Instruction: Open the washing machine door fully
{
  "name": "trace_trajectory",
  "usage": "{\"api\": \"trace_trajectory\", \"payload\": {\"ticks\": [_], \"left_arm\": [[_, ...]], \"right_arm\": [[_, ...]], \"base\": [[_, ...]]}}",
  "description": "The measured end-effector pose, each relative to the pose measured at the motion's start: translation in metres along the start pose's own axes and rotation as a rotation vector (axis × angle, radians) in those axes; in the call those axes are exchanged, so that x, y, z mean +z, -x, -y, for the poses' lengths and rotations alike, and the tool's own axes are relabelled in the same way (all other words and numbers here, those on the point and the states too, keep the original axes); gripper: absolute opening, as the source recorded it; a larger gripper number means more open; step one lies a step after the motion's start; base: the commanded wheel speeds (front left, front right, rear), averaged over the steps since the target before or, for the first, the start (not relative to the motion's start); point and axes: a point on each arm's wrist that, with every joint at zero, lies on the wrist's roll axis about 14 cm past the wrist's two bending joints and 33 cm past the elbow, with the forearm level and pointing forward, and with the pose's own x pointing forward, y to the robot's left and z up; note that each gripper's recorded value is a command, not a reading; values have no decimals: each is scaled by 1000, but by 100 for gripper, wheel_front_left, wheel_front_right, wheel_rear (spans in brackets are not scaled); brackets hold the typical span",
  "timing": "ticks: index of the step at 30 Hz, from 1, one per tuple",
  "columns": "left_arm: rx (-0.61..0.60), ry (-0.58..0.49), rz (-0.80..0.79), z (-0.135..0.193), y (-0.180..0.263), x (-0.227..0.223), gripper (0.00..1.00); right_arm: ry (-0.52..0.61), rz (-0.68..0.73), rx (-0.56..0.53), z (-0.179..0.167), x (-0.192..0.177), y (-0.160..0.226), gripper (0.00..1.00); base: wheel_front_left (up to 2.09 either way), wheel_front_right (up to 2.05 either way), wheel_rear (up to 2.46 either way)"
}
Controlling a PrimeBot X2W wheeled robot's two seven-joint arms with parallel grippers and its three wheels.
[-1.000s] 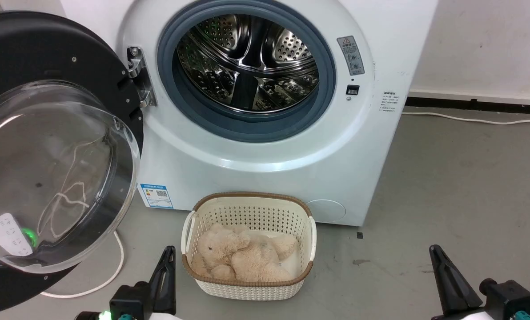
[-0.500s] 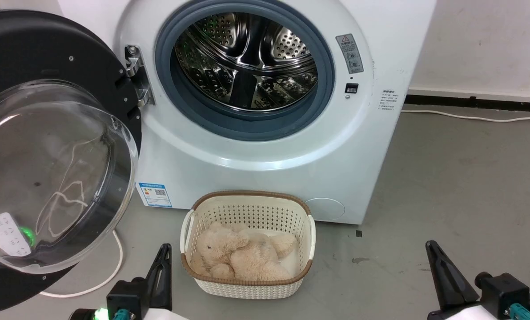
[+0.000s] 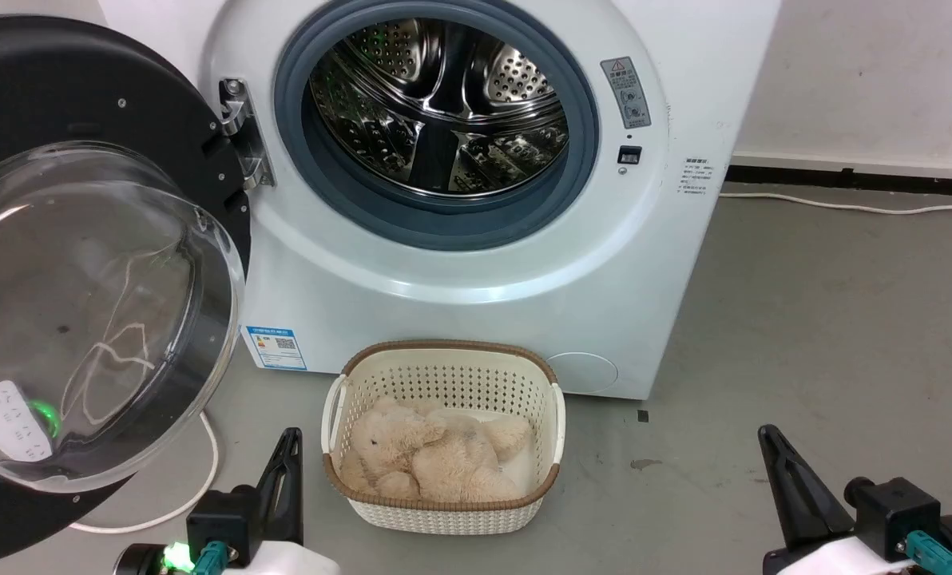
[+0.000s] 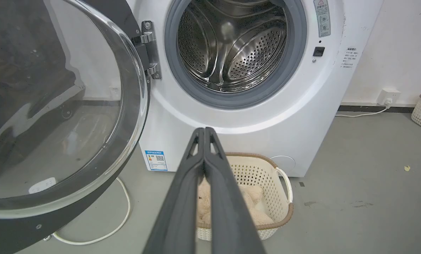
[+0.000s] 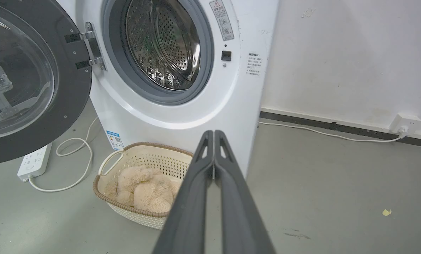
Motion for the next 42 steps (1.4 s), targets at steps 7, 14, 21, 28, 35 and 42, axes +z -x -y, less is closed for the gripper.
{"api": "trace_trajectory", "payload": {"ticks": [7, 14, 21, 28, 35, 42], "left_arm": [[-4, -12, -6, -1, -2, 0, 0], [1, -15, -9, -3, -7, 3, 0], [0, -17, -20, -3, -8, 2, 0], [5, -26, -32, -6, -10, 1, 0], [3, -32, -37, -7, -12, 1, 0], [7, -41, -41, -9, -15, 3, 0]], "right_arm": [[5, -19, 3, -1, -3, -1, 0], [17, -20, 7, -2, 1, -5, 0], [24, -32, 8, -2, -1, -6, 0], [28, -43, 11, -3, -2, -7, 0], [35, -41, 13, -3, 1, -10, 0], [37, -53, 16, -4, 0, -11, 0]], "base": [[0, 0, 0], [0, 0, 0], [0, 0, 0], [0, 0, 0], [0, 0, 0], [0, 0, 0]]}}
